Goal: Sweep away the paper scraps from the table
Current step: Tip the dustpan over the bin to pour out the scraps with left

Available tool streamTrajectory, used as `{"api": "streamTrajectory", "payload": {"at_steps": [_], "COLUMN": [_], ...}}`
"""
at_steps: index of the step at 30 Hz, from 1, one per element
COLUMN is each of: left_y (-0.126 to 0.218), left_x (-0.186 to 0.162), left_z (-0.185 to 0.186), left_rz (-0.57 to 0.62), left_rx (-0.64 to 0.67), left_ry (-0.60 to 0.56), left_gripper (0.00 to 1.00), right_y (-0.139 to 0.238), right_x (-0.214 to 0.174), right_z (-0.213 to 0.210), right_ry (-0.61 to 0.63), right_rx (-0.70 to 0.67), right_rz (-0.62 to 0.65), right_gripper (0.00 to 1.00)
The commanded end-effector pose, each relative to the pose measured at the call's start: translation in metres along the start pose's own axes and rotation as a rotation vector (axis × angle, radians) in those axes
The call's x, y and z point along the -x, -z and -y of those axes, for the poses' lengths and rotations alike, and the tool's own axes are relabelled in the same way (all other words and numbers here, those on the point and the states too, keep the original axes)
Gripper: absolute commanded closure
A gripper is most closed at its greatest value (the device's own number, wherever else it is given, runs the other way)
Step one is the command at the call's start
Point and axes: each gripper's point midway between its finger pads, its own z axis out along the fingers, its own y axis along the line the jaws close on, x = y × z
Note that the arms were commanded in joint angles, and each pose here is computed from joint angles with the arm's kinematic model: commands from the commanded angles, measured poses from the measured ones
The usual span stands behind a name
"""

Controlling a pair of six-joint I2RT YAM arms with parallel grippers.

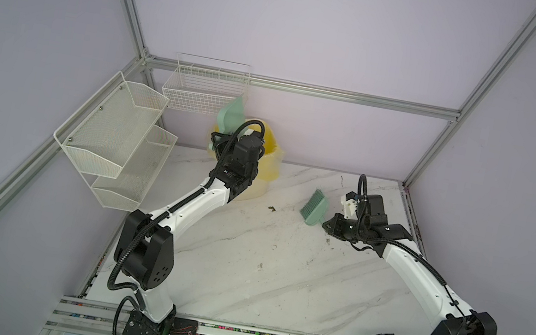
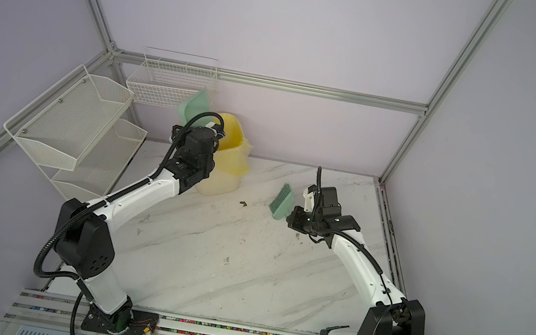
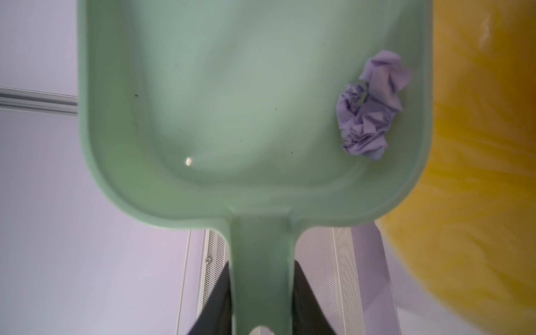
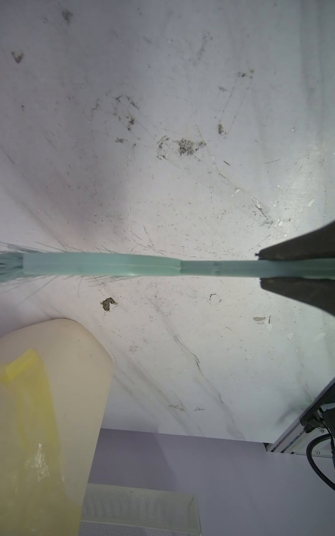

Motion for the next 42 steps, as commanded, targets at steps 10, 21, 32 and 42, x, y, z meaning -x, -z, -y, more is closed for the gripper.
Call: {"api": "streamTrajectory", "payload": {"at_steps": [10, 21, 32, 42], "left_y": [0.005, 0.004, 0.017, 0.032], "left_x": [-0.004, -0.001, 0.008, 0.018], "left_z": [0.005, 0.024, 0.011, 0.006], "left_rz": [0.0, 0.023, -0.002, 0.024], "left_rx": [-0.017, -0.017, -0.059, -0.251], "left_ry": [-0.007, -0.096, 0.116, 0.347], "left_gripper": [0.89, 0.89, 0.9, 0.89], "right_y": [0.007, 0.007, 0.005, 0.01], "right_x": [0.002, 0.001, -0.001, 0.004], "right_z": [-0.005, -0.004, -0.004, -0.01], "right_ry": [0.015, 0.016, 0.005, 0.003], "right_rx": [0.029, 0.028, 0.039, 0.06], "right_rz": [0.031, 0.031, 0.031, 0.053], "right_gripper": [1.0, 1.0, 1.0, 1.0]}}
